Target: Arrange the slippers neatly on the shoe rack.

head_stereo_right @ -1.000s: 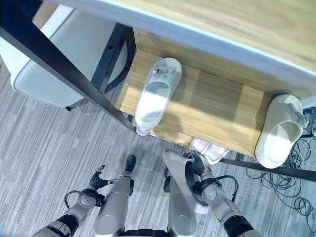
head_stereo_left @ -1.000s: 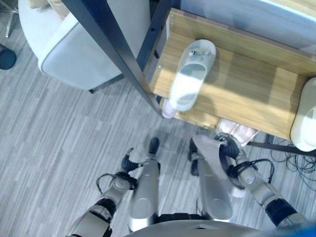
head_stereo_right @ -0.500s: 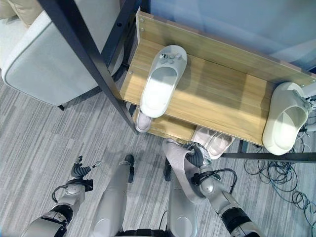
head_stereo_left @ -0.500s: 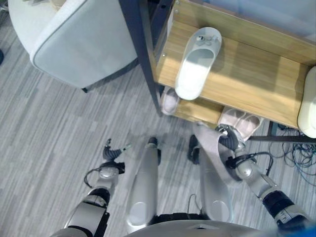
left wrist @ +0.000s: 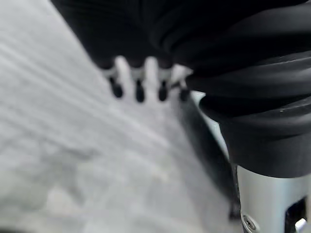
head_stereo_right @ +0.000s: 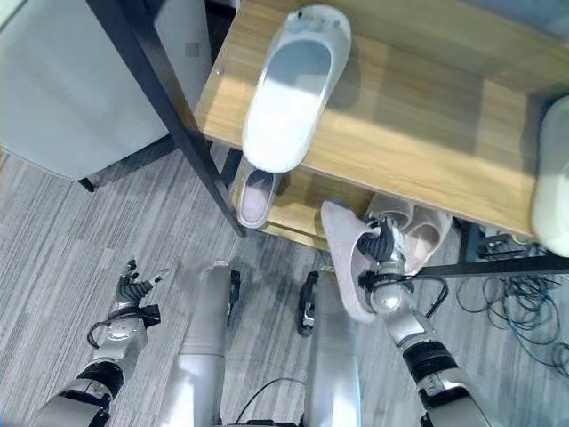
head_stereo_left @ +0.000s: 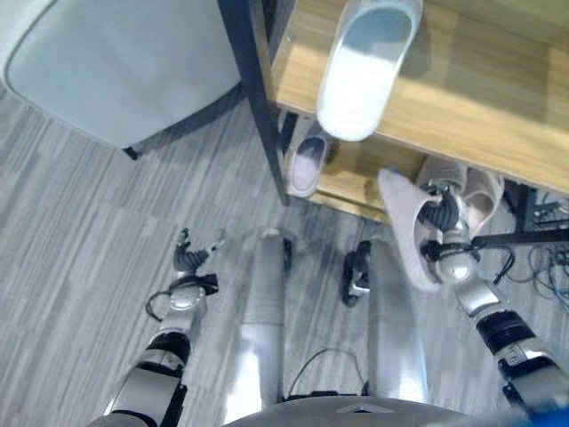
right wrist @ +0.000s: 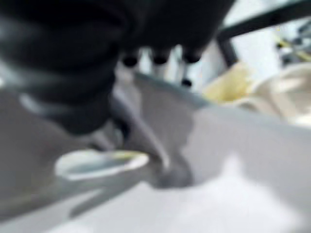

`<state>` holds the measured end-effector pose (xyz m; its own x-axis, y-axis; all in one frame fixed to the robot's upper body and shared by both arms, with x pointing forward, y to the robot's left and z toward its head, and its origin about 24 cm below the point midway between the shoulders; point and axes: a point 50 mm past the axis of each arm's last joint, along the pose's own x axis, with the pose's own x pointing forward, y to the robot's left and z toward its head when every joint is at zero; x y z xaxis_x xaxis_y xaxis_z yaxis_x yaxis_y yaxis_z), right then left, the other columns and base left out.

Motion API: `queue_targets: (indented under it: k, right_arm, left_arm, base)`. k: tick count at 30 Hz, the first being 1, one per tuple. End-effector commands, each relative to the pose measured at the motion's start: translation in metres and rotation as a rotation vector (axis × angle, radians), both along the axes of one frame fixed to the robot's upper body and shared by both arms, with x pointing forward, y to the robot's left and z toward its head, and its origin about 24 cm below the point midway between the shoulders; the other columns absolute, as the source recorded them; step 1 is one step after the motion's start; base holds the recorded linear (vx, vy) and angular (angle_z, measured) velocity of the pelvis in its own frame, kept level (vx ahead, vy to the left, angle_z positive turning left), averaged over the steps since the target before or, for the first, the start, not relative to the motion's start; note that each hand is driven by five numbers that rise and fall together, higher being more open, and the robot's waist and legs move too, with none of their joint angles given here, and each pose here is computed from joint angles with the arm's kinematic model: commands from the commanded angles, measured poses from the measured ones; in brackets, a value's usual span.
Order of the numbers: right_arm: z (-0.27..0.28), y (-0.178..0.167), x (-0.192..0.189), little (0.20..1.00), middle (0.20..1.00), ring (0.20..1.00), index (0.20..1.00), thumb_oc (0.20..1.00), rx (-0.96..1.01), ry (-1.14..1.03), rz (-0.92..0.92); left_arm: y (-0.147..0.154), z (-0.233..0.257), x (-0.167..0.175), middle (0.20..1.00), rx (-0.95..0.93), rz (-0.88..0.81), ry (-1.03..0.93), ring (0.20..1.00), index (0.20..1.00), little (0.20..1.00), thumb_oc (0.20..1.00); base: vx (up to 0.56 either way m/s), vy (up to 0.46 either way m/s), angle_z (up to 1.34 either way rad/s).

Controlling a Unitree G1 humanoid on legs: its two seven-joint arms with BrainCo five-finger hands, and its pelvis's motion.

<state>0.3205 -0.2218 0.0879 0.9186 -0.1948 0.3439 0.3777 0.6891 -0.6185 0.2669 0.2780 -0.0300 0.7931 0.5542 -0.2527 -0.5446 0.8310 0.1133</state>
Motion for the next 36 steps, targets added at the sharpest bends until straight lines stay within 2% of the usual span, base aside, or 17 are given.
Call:
queue_targets:
  k: [1,2,7,14,17,20,27,36]
  right_arm:
    - [0.036,0.005,0.003,0.200,0.200,0.200,0.200,0.200,0.035,-0.167,0.014]
    - [0.053,0.010,0.007,0.200,0.200,0.200,0.200,0.200,0.031,-0.221,0.031]
    - [0.080,0.017,0.014,0.200,0.200,0.200,0.200,0.200,0.039,-0.301,0.046]
    - [0.124,0.021,0.018,0.200,0.200,0.200,0.200,0.200,0.042,-0.445,0.009]
    - [0.141,0.013,0.025,0.200,0.200,0.200,0.200,0.200,0.077,-0.475,-0.026]
    - [0.152,0.009,0.036,0.200,0.200,0.200,0.200,0.200,0.103,-0.459,-0.026]
    - [0.179,0.006,0.049,0.200,0.200,0.200,0.200,0.200,0.124,-0.462,-0.015]
    - [0.189,0.027,0.062,0.200,0.200,0.200,0.200,0.200,0.103,-0.390,0.030]
  left_arm:
    - [0.000,0.013,0.008,1.000,-0.075,0.088,-0.120,1.000,1.000,1.000,1.000]
    - [0.002,0.024,0.014,1.000,-0.117,0.121,-0.191,1.000,1.000,1.000,1.000]
    - [0.000,0.039,0.023,1.000,-0.183,0.143,-0.281,1.000,1.000,1.000,1.000]
    - [-0.020,0.053,0.034,1.000,-0.267,0.105,-0.364,1.000,1.000,1.000,1.000]
    - [-0.035,0.050,0.031,1.000,-0.202,-0.020,-0.325,1.000,1.000,1.000,1.000]
    - [-0.035,0.049,0.029,1.000,-0.165,-0.073,-0.304,1.000,1.000,1.000,1.000]
    - [-0.030,0.042,0.022,1.000,-0.158,-0.094,-0.268,1.000,1.000,1.000,1.000]
    - [-0.033,0.025,0.017,1.000,-0.195,-0.091,-0.190,1.000,1.000,1.000,1.000]
  base:
    - [0.06,-0.040,-0.10]
    - [0.04,-0.014,0.02]
    - [0.07,0.000,0.05]
    - [0.06,0.012,-0.02]
    - [0.03,0.019,0.26]
    - [0.01,0.017,0.08]
    - [0.02,0.030,-0.02]
    - [0.01,0.011,0.00]
